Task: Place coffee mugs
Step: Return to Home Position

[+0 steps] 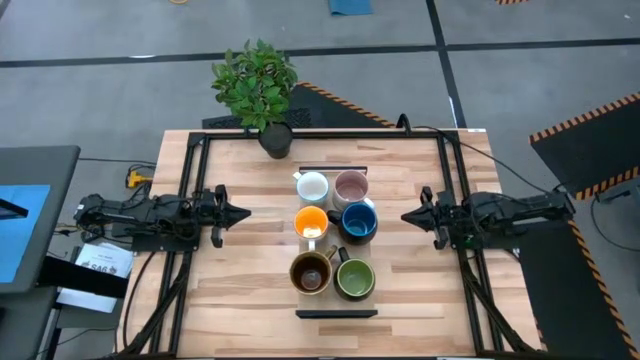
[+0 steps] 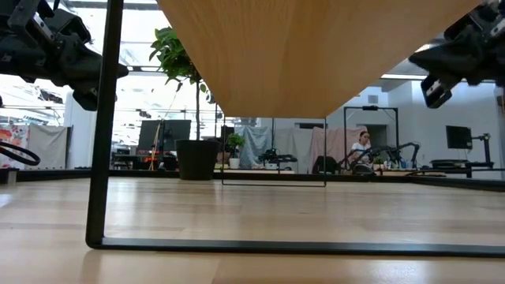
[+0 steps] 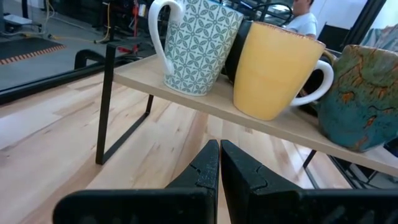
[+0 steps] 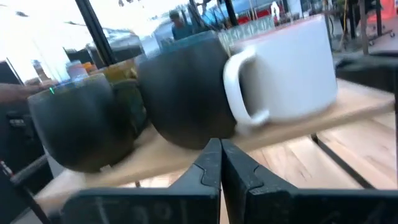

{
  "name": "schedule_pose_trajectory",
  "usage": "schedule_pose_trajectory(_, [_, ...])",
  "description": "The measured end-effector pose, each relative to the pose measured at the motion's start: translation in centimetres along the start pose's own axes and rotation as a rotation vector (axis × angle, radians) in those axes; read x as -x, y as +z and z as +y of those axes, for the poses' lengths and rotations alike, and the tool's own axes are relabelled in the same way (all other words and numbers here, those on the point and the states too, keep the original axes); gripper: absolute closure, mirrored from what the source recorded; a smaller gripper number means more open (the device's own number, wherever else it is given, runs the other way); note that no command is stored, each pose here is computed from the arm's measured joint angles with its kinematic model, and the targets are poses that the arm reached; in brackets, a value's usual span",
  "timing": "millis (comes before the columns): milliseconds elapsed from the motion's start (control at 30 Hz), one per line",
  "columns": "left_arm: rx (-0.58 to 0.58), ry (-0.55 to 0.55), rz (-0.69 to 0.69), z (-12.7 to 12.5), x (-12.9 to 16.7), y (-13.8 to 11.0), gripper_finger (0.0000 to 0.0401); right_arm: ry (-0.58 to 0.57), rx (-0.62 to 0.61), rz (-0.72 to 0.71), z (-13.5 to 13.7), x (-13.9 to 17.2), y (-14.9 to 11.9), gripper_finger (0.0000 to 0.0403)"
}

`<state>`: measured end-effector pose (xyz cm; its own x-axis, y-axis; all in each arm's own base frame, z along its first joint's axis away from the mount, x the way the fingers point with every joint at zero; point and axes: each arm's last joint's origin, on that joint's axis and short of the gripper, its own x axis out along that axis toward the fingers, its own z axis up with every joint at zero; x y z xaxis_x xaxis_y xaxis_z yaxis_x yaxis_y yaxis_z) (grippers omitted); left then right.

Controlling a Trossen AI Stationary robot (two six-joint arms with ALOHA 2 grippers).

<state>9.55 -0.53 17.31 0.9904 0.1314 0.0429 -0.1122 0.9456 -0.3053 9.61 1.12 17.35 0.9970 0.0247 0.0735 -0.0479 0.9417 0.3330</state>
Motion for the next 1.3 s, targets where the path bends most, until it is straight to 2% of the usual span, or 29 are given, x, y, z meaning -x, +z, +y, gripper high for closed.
schedule_pose_trajectory(267, [0.0,-0.009,0.003,-0.03,0.0,0.0,0.0401,-0.008,0.034,0.024,-0.1,-0.05,-0.3,0.0375])
schedule_pose_trajectory(433, [0.003,-0.086,0.014,-0.22,-0.04,-0.21,0.0401,-0.009,0.048,0.028,-0.11,-0.05,-0.34,0.0373])
schedule_pose_trajectory(567, [0.003,-0.13,0.028,-0.35,-0.02,-0.27,0.0401,-0.009,0.009,0.03,-0.11,-0.04,-0.37,0.0373])
schedule_pose_trajectory(1300, [0.003,-0.14,0.035,-0.44,-0.05,-0.41,0.0401,-0.011,-0.015,0.034,-0.14,-0.04,-0.45,0.037])
